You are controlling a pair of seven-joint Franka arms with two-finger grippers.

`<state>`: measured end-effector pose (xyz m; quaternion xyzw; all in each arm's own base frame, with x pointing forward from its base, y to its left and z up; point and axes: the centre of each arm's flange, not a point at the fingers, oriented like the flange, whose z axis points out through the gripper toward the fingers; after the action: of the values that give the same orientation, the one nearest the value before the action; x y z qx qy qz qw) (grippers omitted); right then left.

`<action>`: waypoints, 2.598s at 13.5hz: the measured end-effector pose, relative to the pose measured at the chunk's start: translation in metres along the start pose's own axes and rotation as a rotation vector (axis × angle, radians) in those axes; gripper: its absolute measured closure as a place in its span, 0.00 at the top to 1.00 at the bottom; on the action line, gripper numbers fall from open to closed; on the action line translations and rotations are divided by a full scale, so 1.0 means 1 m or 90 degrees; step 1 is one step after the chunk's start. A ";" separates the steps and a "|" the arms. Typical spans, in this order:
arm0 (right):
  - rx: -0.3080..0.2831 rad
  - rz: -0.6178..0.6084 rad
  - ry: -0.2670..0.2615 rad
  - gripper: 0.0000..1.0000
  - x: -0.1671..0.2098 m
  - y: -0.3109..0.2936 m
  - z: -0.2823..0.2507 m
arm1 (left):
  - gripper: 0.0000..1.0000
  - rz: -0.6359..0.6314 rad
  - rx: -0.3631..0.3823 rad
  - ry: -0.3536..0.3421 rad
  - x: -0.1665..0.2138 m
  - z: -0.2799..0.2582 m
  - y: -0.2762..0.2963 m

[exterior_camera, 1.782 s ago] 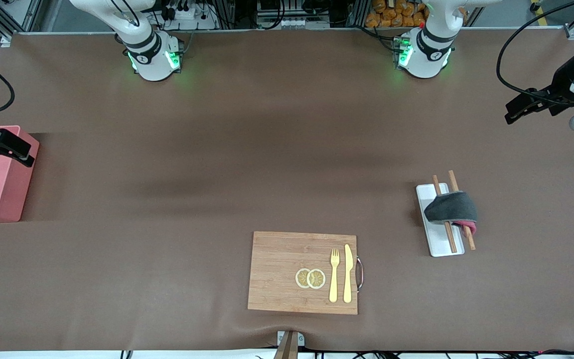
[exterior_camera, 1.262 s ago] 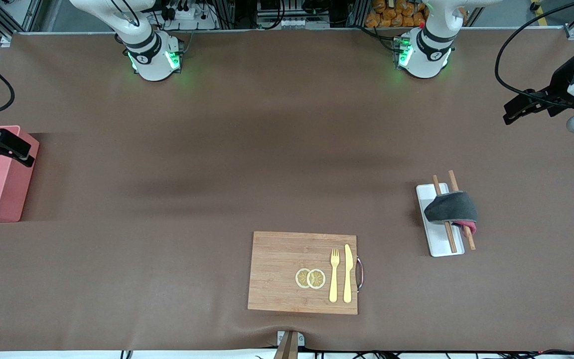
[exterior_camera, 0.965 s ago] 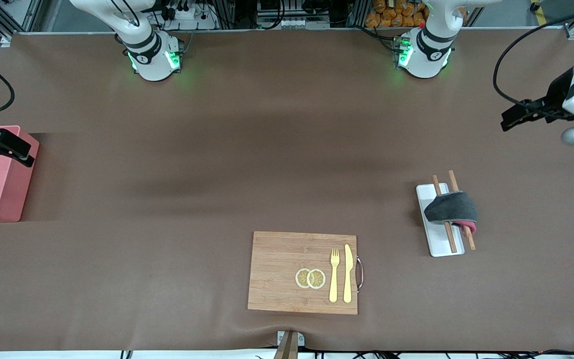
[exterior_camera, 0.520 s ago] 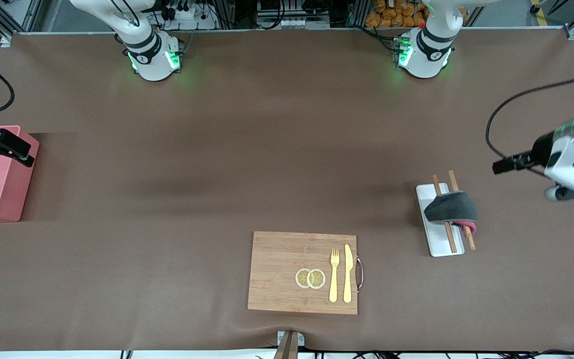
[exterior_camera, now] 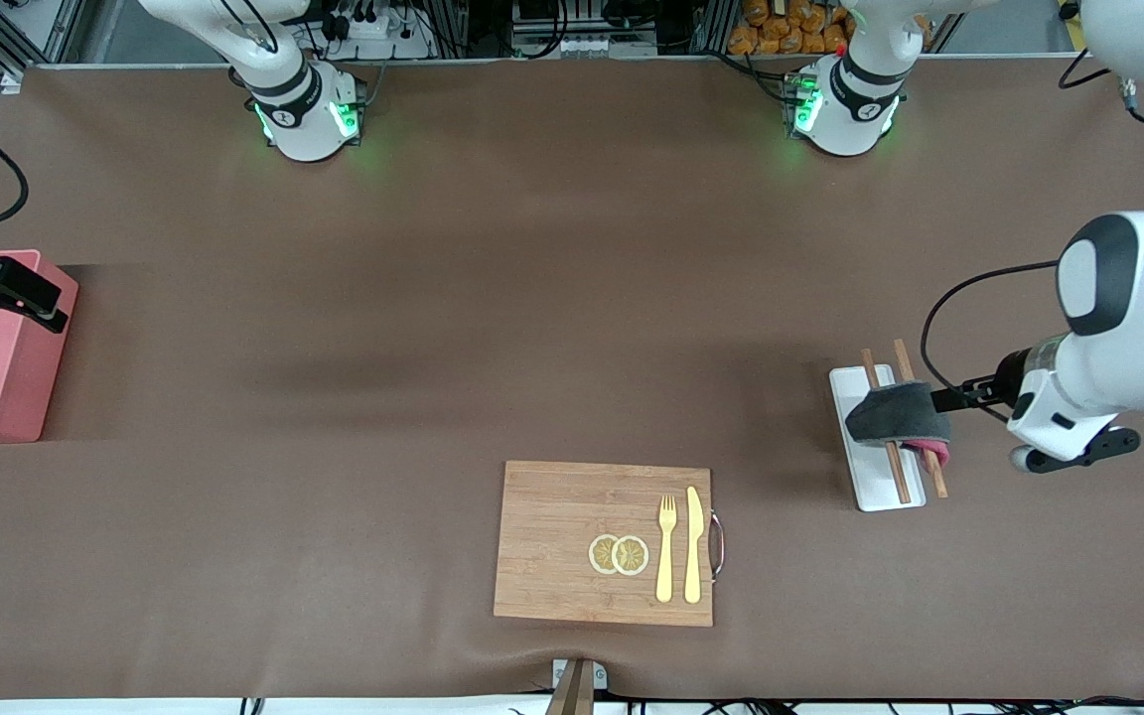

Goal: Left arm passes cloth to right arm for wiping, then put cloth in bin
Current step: 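Move the left gripper down toward the grey cloth on the chopsticks, then grasp the grey-and-pink cloth with the left gripper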

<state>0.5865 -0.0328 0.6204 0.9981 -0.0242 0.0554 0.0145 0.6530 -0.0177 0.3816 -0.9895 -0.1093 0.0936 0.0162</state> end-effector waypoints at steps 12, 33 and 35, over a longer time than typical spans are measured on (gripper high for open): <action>0.000 0.002 0.000 1.00 0.000 0.002 0.000 | 0.69 0.011 0.013 -0.066 0.012 0.070 0.014; -0.001 0.005 -0.003 1.00 0.001 0.004 0.004 | 0.05 0.015 0.012 -0.063 0.013 0.070 0.018; -0.001 0.004 -0.009 1.00 0.003 0.004 0.009 | 0.05 0.015 0.012 -0.063 0.013 0.069 0.017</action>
<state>0.5900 -0.0371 0.6121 0.9983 -0.0277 0.0482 0.0150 0.6561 -0.0311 0.3102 -0.9846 -0.0978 0.1438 0.0192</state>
